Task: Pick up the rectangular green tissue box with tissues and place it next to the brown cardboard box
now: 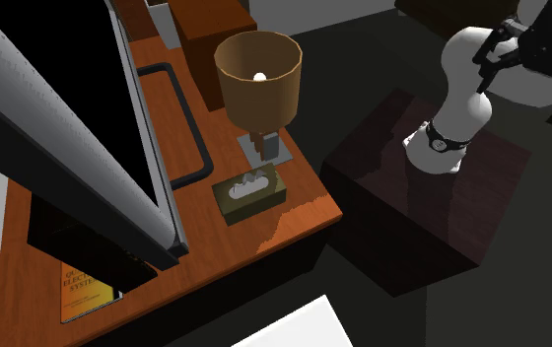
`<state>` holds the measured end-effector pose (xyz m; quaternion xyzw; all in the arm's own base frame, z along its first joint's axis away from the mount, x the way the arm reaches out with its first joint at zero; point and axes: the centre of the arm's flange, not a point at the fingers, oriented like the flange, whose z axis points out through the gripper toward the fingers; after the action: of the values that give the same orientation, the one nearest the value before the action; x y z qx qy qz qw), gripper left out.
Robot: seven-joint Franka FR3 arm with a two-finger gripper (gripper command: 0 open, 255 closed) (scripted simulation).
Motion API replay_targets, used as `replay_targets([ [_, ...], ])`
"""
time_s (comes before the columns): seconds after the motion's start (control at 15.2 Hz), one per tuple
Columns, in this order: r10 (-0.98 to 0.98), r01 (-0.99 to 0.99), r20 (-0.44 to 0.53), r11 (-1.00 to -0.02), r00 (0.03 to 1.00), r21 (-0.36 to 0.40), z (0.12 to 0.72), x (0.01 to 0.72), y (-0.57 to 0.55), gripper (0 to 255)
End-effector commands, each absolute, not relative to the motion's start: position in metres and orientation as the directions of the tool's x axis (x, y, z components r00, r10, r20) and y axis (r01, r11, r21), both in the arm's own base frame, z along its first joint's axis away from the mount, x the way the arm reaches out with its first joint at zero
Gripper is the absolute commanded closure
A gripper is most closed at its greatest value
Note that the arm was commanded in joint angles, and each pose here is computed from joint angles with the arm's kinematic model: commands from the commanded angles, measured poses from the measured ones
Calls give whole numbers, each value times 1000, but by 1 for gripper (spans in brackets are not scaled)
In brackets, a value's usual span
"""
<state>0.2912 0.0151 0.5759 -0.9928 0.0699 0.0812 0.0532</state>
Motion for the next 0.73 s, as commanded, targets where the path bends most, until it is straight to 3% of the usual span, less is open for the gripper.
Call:
replay_targets([
  [0.0,-130,-147,-169,-985,977,-94,576,291,15,0],
  [0.66,52,56,-135,-998,989,20,492,330,-54,0],
])
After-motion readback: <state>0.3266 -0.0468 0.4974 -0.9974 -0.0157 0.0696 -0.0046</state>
